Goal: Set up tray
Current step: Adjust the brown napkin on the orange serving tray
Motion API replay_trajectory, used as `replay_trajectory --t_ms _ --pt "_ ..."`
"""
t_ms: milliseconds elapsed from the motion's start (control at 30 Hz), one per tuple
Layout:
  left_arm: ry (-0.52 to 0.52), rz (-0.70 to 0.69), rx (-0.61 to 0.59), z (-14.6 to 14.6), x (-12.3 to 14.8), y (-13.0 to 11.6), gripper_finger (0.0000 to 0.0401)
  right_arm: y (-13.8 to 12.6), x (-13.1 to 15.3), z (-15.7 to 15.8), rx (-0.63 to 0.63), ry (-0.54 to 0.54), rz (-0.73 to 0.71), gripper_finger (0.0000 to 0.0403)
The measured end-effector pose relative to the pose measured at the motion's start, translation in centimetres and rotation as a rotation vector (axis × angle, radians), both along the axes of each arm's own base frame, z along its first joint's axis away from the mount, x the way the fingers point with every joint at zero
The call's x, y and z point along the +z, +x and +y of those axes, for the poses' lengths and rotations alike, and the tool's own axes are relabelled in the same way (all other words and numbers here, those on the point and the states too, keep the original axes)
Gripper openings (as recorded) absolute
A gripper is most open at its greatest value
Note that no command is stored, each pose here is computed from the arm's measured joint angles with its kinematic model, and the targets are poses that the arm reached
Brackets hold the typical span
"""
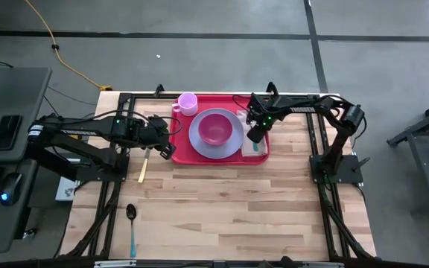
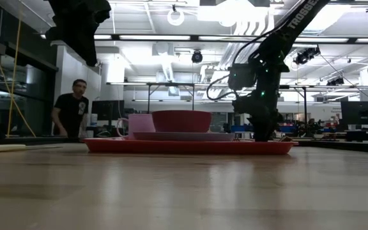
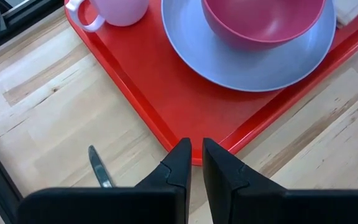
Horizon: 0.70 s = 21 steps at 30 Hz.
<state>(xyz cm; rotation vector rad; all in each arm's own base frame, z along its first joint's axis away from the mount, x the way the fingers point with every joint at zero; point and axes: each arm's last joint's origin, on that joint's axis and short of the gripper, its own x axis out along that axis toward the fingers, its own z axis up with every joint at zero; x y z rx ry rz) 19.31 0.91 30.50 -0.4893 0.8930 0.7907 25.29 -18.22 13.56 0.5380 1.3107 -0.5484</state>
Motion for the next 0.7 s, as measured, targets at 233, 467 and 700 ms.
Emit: replay_trajectory --t_ms 233,467,700 --pt "0.001 0.001 -0.001 0.0 0.0 0.0 0.0069 0.0 0.0 0.1 -0.036 0.023 -0.007 0.0083" --pt "0.002 0.002 -0.003 0.0 0.0 0.0 0.0069 0.0 0.1 0.1 -0.051 0.050 -0.009 0.0083" --pt "-0.004 0.002 -0.005 0.0 0.0 0.0 0.0068 0.1 1.3 0.0 -0.037 0.060 0.000 0.0083"
